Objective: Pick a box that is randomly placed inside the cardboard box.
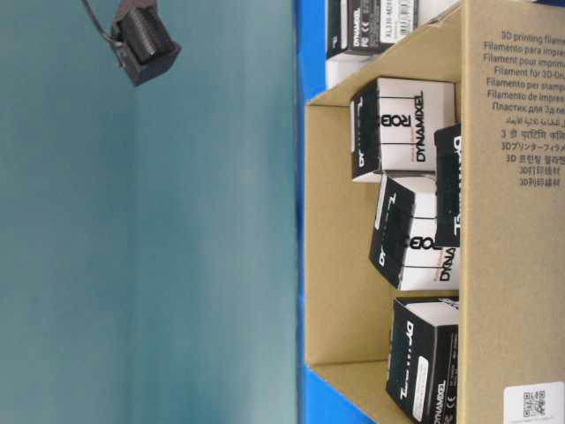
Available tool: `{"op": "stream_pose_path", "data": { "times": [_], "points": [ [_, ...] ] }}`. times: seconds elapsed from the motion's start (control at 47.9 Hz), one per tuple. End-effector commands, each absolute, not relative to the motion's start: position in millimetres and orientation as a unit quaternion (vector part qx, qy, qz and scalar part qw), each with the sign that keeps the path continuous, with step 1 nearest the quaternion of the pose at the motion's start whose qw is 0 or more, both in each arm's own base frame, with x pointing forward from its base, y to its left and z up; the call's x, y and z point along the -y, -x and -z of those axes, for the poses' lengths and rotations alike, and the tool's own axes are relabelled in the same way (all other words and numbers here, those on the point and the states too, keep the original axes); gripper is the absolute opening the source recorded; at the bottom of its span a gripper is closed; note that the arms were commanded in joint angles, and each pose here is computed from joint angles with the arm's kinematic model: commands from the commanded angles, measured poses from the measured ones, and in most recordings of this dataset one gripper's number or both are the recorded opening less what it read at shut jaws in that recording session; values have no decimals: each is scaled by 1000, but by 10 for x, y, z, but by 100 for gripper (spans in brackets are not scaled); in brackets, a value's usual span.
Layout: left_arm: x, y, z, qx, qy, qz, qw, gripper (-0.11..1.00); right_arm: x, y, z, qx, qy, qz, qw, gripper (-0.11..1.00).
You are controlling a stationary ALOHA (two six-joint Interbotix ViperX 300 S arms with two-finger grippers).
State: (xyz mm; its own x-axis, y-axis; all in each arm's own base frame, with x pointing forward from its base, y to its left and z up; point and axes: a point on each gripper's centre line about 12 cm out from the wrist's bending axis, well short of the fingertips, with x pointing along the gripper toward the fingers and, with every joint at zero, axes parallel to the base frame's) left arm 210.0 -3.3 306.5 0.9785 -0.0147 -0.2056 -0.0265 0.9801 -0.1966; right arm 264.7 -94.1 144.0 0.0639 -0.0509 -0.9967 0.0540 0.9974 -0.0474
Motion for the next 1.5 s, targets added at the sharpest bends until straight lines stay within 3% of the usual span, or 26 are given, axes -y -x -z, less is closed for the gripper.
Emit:
{"op": "stream_pose_path", "data": {
  "times": [0.0, 0.25, 0.396, 0.459, 0.647, 0.814, 1.064, 1.21, 1.481],
  "points": [
    [33, -2124, -3166, -89, 98, -1, 991, -6, 973, -2661, -1443, -681, -4, 40, 731, 59],
    [33, -2124, -3160, -90, 98, -2, 991, -6, 987, -2684, -1457, -674, -6, 45, 738, 59],
    [30, -2120, -3155, -91, 98, -2, 991, -6, 1000, -2711, -1457, -664, -2, 48, 746, 92],
    [33, -2120, -3157, -90, 98, -2, 991, -6, 1006, -2714, -1461, -663, -3, 49, 747, 99],
    [33, -2119, -3142, -92, 98, -2, 991, -6, 1007, -2735, -1555, -652, -17, 65, 755, 99],
    [33, -2117, -3123, -94, 98, -2, 991, -6, 1002, -2764, -1878, -622, -44, 93, 777, 99],
    [27, -2114, -3100, -98, 98, -4, 990, -6, 924, -2691, -2563, -513, -74, 134, 845, 99],
    [4, -2113, -3094, -98, 99, -9, 990, -6, 893, -2686, -2938, -396, -84, 154, 901, 99],
    [-25, -2097, -3117, -92, 99, -15, 991, -6, 609, -2630, -3142, -227, -65, 119, 964, 99]
  ]
}}
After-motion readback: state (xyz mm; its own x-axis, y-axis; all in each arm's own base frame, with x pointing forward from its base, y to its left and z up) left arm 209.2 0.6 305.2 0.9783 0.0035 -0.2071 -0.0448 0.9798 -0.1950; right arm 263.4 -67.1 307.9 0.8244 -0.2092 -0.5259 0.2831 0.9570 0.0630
